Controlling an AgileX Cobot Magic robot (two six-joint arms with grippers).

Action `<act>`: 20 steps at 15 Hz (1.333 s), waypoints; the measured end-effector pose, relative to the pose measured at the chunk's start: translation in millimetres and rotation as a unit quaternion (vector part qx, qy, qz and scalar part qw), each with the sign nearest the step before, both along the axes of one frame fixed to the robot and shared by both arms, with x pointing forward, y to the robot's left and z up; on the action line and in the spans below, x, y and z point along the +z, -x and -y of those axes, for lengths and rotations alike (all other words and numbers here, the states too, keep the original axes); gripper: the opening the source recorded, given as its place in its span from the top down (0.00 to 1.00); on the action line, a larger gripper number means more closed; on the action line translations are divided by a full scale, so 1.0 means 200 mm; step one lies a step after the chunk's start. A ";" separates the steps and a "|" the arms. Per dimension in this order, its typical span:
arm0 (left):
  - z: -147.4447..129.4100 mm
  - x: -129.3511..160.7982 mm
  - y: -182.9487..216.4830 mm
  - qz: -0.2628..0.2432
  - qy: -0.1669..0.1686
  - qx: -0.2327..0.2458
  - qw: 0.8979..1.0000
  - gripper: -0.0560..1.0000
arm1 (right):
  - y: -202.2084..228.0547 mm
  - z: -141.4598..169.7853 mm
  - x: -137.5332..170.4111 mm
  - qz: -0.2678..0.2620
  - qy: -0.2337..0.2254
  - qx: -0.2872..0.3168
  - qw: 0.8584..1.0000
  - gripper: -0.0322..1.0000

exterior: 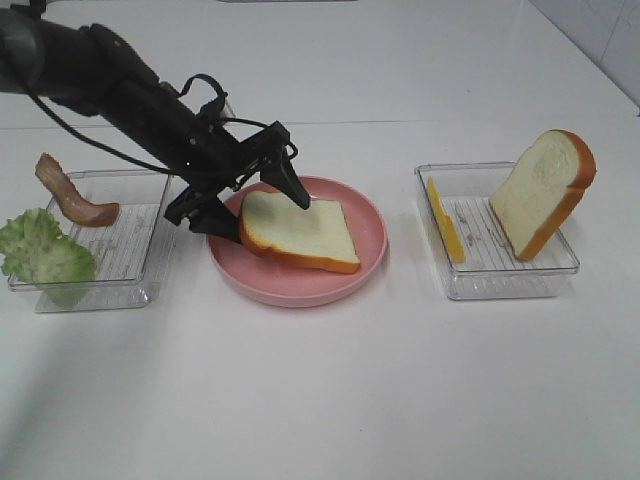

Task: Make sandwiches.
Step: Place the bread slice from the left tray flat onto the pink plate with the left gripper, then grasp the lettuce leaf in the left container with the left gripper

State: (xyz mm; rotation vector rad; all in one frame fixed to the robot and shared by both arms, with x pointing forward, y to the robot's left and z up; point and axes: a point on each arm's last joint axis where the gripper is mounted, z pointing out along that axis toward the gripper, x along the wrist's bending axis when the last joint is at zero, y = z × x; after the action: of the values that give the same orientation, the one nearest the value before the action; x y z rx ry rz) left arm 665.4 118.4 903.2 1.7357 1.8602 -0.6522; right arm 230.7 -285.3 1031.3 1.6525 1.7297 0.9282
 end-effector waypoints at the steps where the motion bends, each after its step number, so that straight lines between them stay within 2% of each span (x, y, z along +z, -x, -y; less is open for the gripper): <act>1: 0.00 0.07 -0.02 0.002 -0.020 -0.022 1.000 0.21 | 0.00 0.00 0.00 0.000 0.000 0.000 1.000 0.14; 3: -0.03 0.18 -0.04 -0.008 -0.068 -0.051 0.996 0.21 | 0.00 0.00 0.00 0.000 0.000 0.000 1.000 0.14; 5: -0.06 0.29 -0.09 0.010 -0.120 -0.046 0.992 0.21 | 0.00 0.00 0.00 0.000 0.000 0.000 1.000 0.14; 9: -0.10 0.46 -0.09 0.050 -0.151 -0.025 0.987 0.21 | 0.00 0.00 0.00 0.000 0.000 0.000 1.000 0.14; 11: -0.15 0.59 -0.02 0.074 -0.185 -0.024 0.980 0.21 | 0.00 0.00 0.00 0.000 0.000 0.000 1.000 0.14; 13: -0.26 0.68 0.11 0.090 -0.255 -0.034 0.962 0.21 | 0.00 0.00 0.00 0.000 0.000 0.000 1.000 0.14; 15: -0.37 0.70 0.22 0.077 -0.286 -0.024 0.955 0.21 | 0.00 0.00 0.00 0.000 0.000 0.000 1.000 0.14; 16: -0.46 0.72 0.27 0.068 -0.294 -0.006 0.953 0.21 | 0.00 0.00 0.00 0.000 0.000 0.000 1.000 0.14; 17: -0.66 0.71 0.31 0.040 -0.306 0.033 0.951 0.21 | 0.00 0.00 0.00 0.000 0.000 0.000 1.000 0.14; 19: -0.81 0.67 0.31 0.023 -0.314 0.045 0.948 0.21 | 0.00 0.00 0.00 0.000 0.000 0.000 1.000 0.14; 20: -0.84 0.66 0.32 0.021 -0.316 0.045 0.948 0.21 | 0.00 0.00 0.00 0.000 0.000 0.000 1.000 0.14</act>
State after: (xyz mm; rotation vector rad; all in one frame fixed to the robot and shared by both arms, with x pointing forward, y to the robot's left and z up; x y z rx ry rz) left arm 602.4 287.0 1035.0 1.9927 2.2580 0.0405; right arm 230.7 -285.3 1031.3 1.6525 1.7297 0.9282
